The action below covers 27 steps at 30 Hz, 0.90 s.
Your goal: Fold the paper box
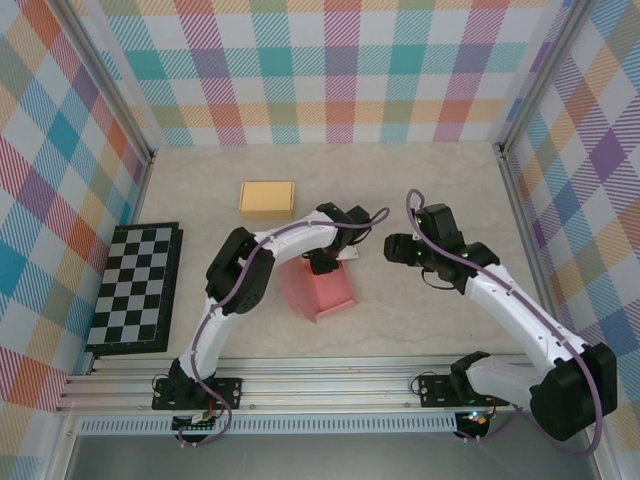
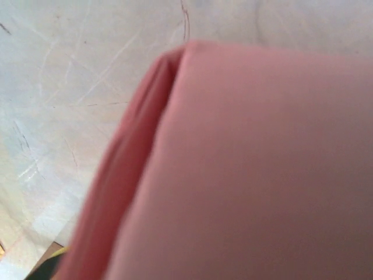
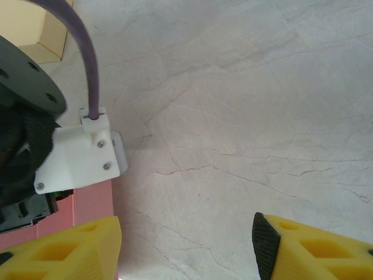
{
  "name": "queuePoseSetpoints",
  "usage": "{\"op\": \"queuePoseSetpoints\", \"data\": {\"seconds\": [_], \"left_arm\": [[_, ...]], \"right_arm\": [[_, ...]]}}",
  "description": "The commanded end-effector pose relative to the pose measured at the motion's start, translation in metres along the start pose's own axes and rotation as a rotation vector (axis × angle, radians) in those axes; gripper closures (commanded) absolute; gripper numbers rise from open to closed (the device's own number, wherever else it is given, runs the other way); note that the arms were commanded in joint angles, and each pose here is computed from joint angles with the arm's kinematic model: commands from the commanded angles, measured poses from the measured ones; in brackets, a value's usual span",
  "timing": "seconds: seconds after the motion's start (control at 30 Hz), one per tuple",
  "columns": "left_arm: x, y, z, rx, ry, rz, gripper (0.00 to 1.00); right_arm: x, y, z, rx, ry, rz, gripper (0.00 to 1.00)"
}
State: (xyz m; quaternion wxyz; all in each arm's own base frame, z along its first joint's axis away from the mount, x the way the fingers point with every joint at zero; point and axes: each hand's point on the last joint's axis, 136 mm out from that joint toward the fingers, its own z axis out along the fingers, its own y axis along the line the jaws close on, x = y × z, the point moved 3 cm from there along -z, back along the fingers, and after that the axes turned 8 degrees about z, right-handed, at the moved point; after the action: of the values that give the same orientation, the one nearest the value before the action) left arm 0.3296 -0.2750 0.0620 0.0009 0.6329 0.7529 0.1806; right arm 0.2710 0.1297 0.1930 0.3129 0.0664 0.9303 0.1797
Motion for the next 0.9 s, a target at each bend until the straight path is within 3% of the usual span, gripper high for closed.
{"op": "queuePoseSetpoints", "data": {"seconds": [0.0,0.47,0.87], "left_arm": [[0.006,0.002,0.0,-0.035,0.068,0.041,0.66],[0.001,0.012,-0.027,-0.114,0.035,0.022,0.51],[-0.006,0.04,-0.112,-0.169,-0.259,-0.199,0.41]], "right_arm": [[0.005,-0.005,-0.004,0.0,-0.002,0.014,0.36],[0.011,-0.008,-0.012,-0.006,-0.006,-0.009,0.34],[0.013,-0.011,-0.02,-0.003,-0.023,-0.028,0.34]]}}
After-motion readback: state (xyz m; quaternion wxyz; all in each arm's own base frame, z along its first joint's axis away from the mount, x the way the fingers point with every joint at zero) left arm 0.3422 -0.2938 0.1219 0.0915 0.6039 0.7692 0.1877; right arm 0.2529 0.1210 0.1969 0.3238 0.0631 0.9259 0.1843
